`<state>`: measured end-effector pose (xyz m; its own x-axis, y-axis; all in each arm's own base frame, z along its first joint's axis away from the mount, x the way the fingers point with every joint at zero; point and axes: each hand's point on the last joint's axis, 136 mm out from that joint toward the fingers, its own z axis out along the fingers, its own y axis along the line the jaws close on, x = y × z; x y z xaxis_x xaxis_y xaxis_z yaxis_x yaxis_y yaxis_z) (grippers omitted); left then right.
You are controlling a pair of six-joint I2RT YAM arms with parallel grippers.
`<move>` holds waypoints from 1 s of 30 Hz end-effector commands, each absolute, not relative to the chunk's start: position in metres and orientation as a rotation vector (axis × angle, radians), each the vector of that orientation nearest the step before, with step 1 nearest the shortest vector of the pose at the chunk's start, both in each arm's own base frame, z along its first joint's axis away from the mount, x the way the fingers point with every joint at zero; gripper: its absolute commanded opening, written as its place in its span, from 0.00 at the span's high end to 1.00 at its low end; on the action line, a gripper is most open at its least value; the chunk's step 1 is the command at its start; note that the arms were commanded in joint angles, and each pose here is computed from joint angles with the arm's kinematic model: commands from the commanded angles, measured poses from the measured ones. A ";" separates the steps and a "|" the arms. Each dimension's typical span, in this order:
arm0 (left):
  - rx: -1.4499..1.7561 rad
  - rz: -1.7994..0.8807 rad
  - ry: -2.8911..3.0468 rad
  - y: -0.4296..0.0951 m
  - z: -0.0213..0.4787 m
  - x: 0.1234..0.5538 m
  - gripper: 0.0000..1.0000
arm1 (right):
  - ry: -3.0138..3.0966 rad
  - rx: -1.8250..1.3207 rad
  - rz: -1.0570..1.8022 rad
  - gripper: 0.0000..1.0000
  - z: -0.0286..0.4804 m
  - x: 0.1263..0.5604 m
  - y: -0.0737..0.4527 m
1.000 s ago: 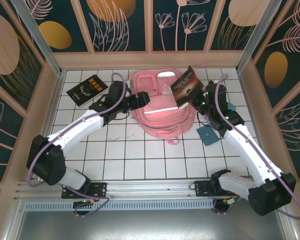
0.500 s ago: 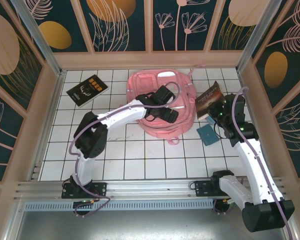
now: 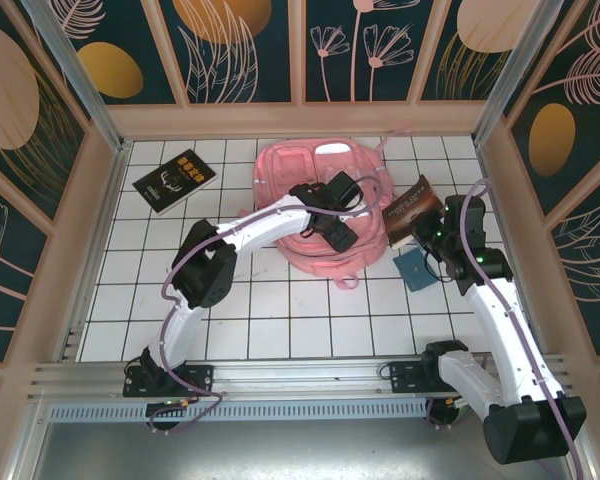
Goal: Pack the student bag
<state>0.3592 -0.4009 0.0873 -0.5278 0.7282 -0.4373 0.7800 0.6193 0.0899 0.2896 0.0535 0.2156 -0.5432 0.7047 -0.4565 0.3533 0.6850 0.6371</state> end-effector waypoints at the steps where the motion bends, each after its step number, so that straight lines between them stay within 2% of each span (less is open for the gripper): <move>1: 1.360 -0.148 2.400 -0.400 0.079 0.347 0.14 | 2.090 0.788 0.687 0.94 0.235 0.296 0.055; 6: 1.374 -0.087 2.379 -0.398 0.074 0.354 0.14 | 2.089 0.796 0.692 0.94 0.234 0.296 0.055; 10: 1.338 0.026 2.382 -0.394 0.072 0.368 0.21 | 2.091 0.808 0.688 0.94 0.232 0.296 0.054; 15: 1.307 0.111 2.330 -0.391 0.082 0.383 0.23 | 2.083 0.812 0.688 0.94 0.236 0.295 0.053; 17: 1.318 0.112 2.317 -0.392 0.085 0.384 0.22 | 2.077 0.814 0.686 0.94 0.238 0.294 0.052; 21: 1.413 0.104 2.307 -0.390 0.081 0.374 0.12 | 2.062 0.816 0.674 0.94 0.244 0.291 0.049; 24: 1.432 0.147 2.293 -0.386 0.080 0.376 0.12 | 2.056 0.814 0.671 0.94 0.247 0.289 0.048; 27: 1.411 0.206 2.280 -0.383 0.080 0.384 0.21 | 2.055 0.815 0.671 0.94 0.248 0.289 0.048; 30: 1.364 0.211 2.273 -0.386 0.086 0.390 0.36 | 2.050 0.813 0.670 0.94 0.251 0.287 0.047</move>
